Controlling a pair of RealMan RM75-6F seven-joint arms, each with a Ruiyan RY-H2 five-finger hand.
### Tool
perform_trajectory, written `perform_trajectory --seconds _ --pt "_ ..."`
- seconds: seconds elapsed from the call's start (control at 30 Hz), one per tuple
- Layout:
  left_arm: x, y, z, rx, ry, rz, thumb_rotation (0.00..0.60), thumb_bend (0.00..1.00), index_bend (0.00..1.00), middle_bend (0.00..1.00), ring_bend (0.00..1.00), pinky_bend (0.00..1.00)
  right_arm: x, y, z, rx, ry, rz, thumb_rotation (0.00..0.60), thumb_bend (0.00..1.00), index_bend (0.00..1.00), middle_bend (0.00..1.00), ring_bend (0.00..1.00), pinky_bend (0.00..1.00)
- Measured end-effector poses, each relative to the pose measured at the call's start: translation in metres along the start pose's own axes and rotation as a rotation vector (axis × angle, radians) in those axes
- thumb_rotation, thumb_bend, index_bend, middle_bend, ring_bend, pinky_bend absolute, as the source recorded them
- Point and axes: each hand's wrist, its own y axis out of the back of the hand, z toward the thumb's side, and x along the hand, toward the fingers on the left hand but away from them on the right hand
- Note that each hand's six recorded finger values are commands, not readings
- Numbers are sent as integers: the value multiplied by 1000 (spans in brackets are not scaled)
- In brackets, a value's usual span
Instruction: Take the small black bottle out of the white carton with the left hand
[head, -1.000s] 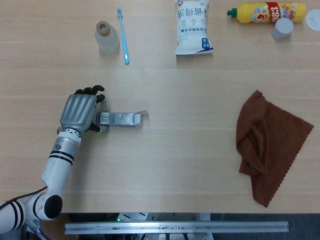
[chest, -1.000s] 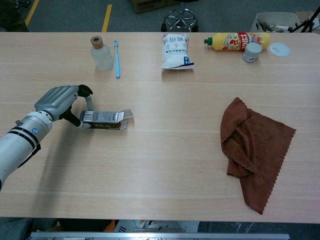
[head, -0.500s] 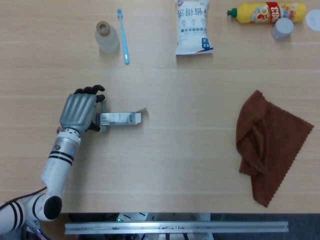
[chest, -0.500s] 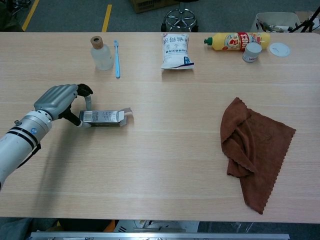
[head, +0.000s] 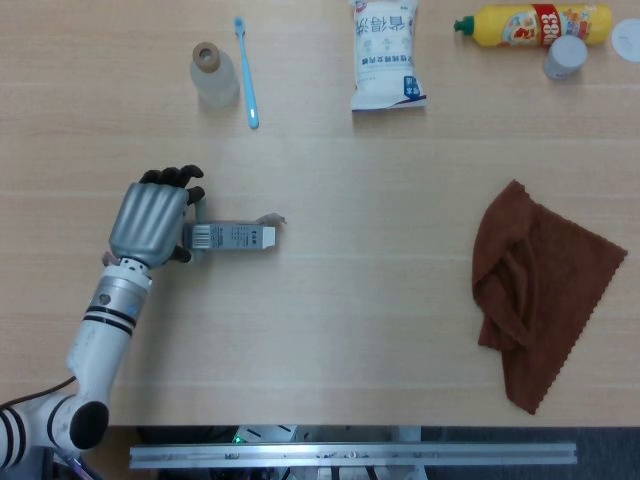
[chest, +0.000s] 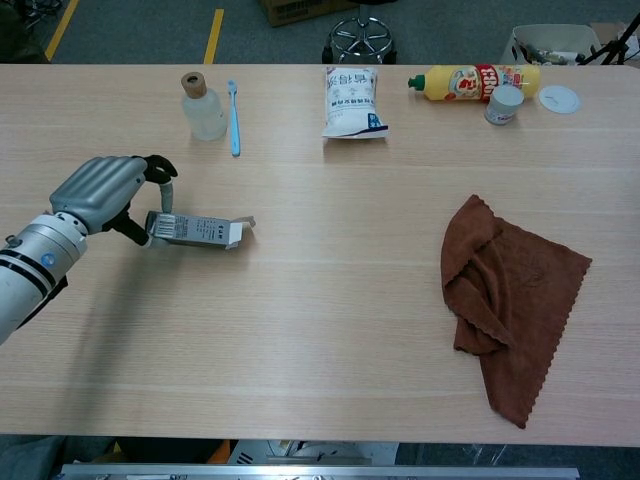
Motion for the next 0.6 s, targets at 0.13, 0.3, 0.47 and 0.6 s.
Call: perform_trajectory --seconds 0.13,0.3,0.47,0.6 --pt "-4 10 -1 51 -5 14 600 76 624 243 250 273 0 0 1 0 3 -1 600 120 215 150 109 176" --pt "-9 23 -1 127 -19 41 600 76 624 244 250 273 0 2 1 3 5 -4 600 120 215 150 109 176" --pt "-16 39 1 246 -45 88 600 76 624 248 256 280 -1 3 3 2 10 -8 600 120 215 150 109 175" --pt "-22 54 1 315 -55 120 600 76 624 250 257 283 -1 3 4 2 12 -7 600 120 215 150 109 175"
